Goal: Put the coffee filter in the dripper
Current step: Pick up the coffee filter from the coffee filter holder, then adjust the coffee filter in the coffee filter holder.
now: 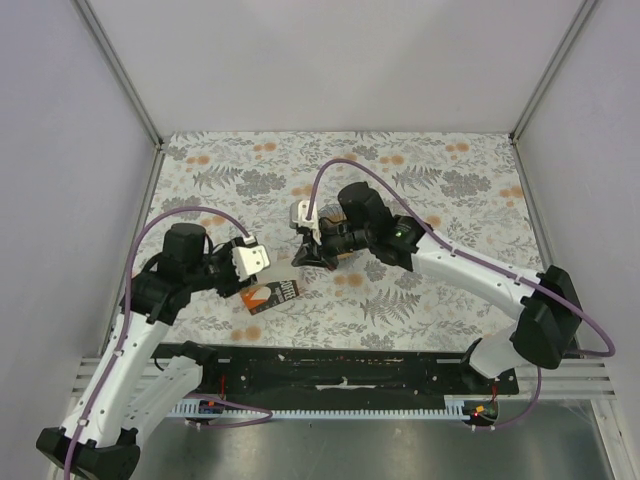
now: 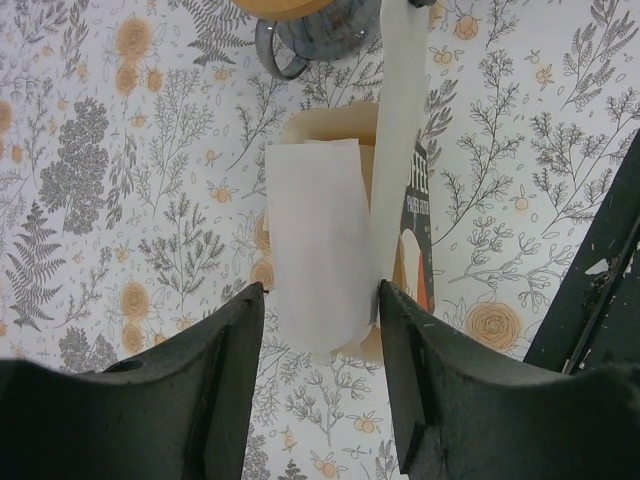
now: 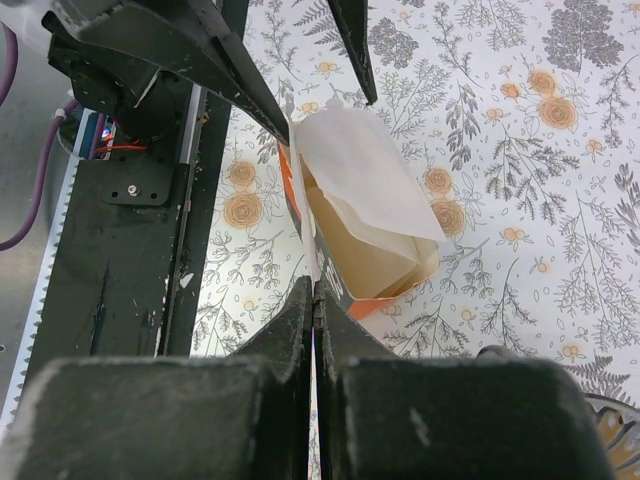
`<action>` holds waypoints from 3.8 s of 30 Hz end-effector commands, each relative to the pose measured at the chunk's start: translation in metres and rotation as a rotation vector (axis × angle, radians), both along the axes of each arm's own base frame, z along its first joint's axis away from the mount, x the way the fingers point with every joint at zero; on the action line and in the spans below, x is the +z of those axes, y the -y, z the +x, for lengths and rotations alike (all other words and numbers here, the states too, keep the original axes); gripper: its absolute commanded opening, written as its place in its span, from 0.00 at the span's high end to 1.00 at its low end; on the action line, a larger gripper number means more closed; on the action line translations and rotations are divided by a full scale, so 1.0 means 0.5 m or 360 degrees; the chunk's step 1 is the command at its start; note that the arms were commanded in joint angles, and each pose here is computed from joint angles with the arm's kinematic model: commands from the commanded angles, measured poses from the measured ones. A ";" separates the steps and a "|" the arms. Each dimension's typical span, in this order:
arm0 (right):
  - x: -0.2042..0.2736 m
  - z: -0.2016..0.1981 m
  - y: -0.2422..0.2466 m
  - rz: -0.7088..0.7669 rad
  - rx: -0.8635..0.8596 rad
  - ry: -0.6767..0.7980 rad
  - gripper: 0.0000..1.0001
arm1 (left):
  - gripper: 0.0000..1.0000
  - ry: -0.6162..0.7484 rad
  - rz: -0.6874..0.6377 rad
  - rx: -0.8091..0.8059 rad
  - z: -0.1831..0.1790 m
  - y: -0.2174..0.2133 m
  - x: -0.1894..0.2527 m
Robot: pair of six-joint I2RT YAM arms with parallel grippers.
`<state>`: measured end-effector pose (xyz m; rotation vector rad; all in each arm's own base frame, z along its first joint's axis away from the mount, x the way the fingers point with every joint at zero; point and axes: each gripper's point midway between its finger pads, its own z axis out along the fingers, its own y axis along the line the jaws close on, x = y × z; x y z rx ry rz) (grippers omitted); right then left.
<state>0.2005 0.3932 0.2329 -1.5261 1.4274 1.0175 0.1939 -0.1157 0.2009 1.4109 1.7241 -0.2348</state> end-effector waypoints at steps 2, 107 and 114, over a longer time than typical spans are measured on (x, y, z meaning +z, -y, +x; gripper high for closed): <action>0.100 0.003 0.015 0.0128 -0.0036 0.0169 1.00 | 0.44 0.0045 0.0031 -0.0047 0.008 0.002 -0.005; 0.169 0.010 0.196 0.0187 -0.0378 0.0365 1.00 | 0.38 -0.0377 -0.0164 0.0107 0.013 0.043 -0.003; 0.195 -0.023 0.206 0.0194 -0.0291 0.0356 1.00 | 0.37 -0.0328 -0.0345 -0.0030 -0.022 0.074 0.134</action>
